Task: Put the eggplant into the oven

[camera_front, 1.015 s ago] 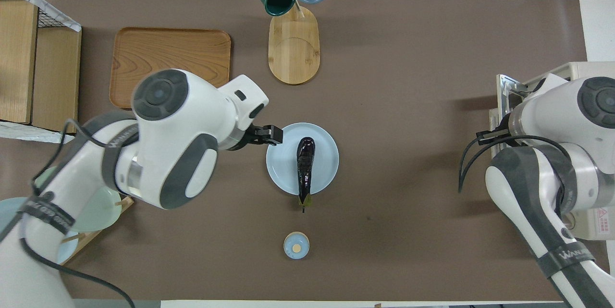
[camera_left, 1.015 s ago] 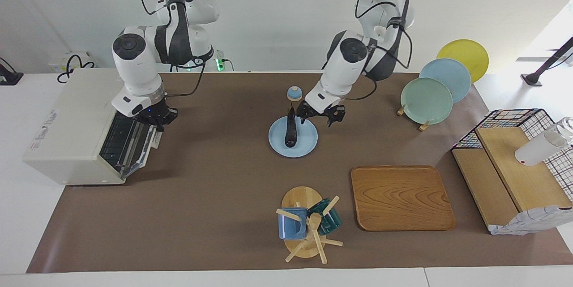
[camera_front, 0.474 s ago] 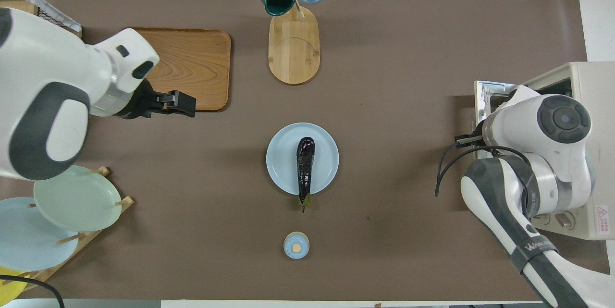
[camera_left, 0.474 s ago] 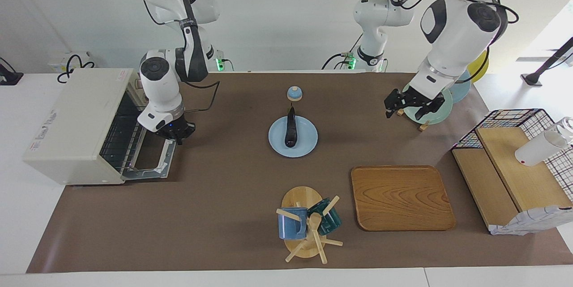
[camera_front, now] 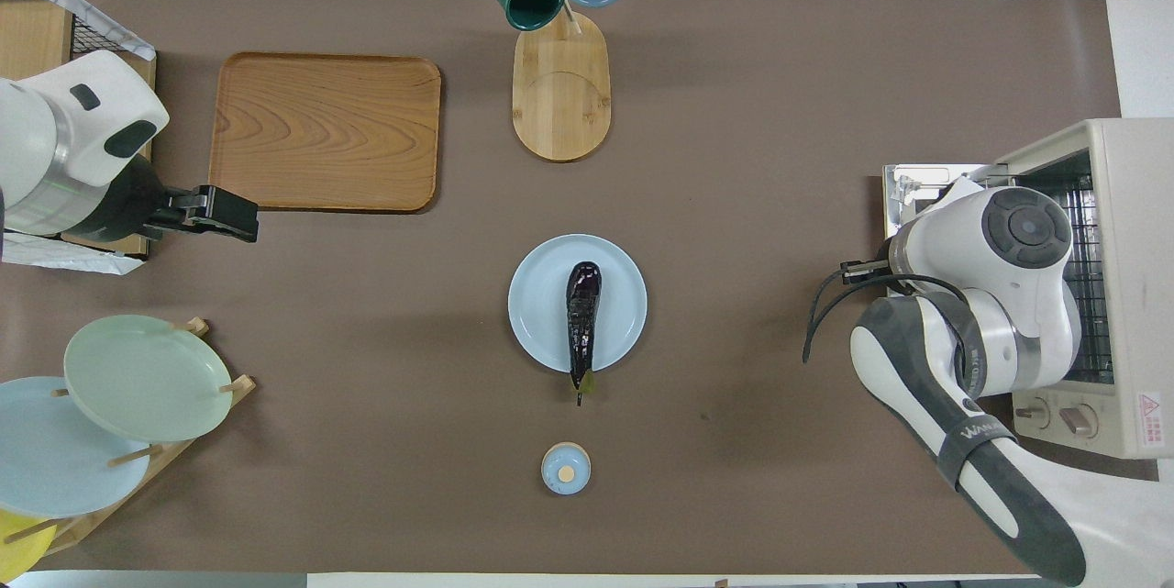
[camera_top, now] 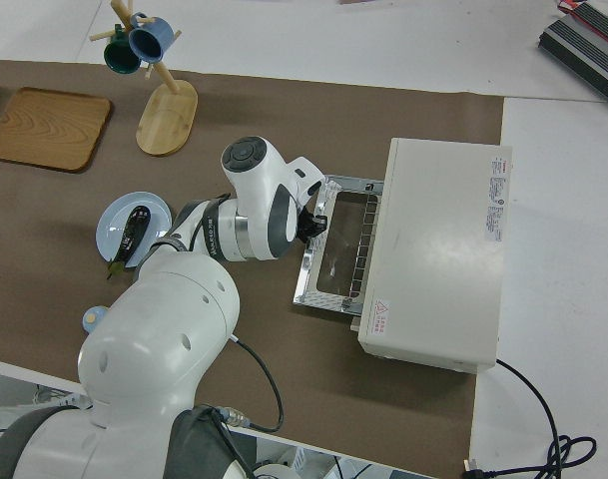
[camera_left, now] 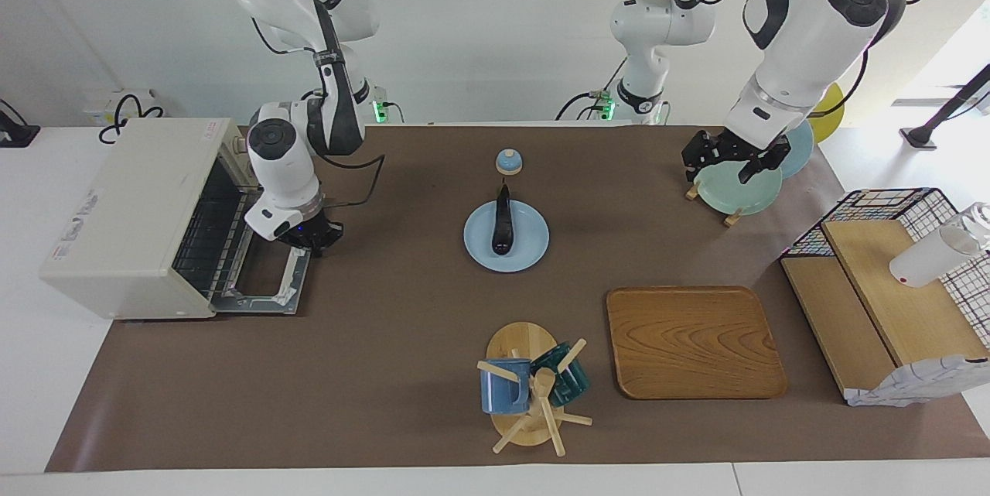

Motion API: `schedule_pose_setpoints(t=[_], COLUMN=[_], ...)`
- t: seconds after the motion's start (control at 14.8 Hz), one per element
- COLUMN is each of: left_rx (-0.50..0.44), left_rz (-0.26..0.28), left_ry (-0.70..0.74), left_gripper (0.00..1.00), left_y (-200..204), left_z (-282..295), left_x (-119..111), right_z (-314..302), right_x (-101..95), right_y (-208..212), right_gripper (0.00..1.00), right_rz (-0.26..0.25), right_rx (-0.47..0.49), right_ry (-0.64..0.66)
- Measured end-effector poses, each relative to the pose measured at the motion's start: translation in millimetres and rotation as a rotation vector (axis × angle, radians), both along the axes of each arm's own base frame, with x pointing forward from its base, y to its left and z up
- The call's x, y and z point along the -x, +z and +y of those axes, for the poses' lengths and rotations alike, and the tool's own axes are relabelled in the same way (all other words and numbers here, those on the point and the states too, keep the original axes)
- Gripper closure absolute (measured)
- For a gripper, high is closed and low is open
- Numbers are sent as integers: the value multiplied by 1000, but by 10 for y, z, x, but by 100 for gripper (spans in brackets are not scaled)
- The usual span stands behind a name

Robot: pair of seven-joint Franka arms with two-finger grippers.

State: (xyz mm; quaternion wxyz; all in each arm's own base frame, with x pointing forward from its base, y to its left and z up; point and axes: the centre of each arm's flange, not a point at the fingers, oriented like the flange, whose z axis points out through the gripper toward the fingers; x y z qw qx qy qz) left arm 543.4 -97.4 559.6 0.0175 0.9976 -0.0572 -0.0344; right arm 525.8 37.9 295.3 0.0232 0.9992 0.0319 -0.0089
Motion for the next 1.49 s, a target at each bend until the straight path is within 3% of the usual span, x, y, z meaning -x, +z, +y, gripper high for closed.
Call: schedule_pose_setpoints(t=[0.2,0.41,0.54,0.74,0.88,1.02,1.15,1.49], left_rx=[-20,-20,-20,-18,-18,-21,-23,-23], left_rz=[12,5,3,-7,-8,6,21,24], left_ry=[-4,-6,-10,-14,-12,-12,-12,-11], left_gripper=[0,0,0,0,0,0,0,0], left_y=[50,108,207,374,394,356,290,279], left_z=[22,17,-2,-19,-10,-8,-3,3], left_x=[57,69,79,86,85,92,98,97], right_z=[538,1252,1694,2762,3524,4071,4351,4421], right_x=[-57,-135,-173,-37,67,110,97,121], right_y=[157,573,879,1181,1195,992,737,387], right_gripper=[96,64,44,35,19,24,41,46], right_rz=[-16,1,-17,-45,-61,-74,-97,-128], right_rx=[-87,-105,-116,-112,-56,-33,-47,-77], right_ry=[-27,7,12,-39,-46,-71,-77,-64])
